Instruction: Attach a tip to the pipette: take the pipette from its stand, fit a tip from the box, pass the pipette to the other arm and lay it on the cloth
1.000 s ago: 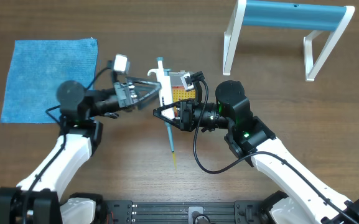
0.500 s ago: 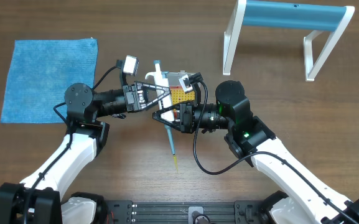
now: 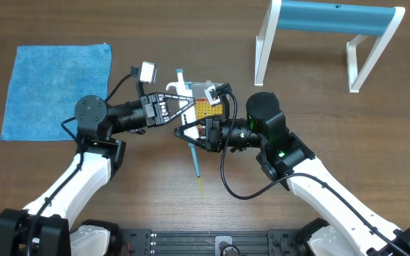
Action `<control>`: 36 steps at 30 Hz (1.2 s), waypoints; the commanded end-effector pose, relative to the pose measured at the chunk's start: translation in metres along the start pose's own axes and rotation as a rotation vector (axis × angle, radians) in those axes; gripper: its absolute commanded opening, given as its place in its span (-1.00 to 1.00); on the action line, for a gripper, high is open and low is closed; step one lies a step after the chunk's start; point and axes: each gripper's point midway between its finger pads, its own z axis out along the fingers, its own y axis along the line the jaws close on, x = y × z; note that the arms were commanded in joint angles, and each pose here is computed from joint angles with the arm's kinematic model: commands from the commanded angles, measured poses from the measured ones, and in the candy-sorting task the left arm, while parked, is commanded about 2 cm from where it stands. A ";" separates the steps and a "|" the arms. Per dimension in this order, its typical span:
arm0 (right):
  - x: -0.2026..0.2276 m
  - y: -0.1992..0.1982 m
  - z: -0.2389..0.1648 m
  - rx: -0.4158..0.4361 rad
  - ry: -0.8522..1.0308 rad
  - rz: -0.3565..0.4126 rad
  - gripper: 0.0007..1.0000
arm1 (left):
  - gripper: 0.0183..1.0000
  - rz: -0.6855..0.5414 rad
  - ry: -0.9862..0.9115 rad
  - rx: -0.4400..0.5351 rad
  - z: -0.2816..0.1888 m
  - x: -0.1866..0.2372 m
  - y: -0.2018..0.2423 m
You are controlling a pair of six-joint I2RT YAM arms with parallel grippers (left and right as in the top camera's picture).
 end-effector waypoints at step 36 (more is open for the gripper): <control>0.026 -0.151 -0.125 0.591 -0.017 0.267 0.68 | -0.99 -0.387 -0.263 -1.126 -0.166 -0.036 0.116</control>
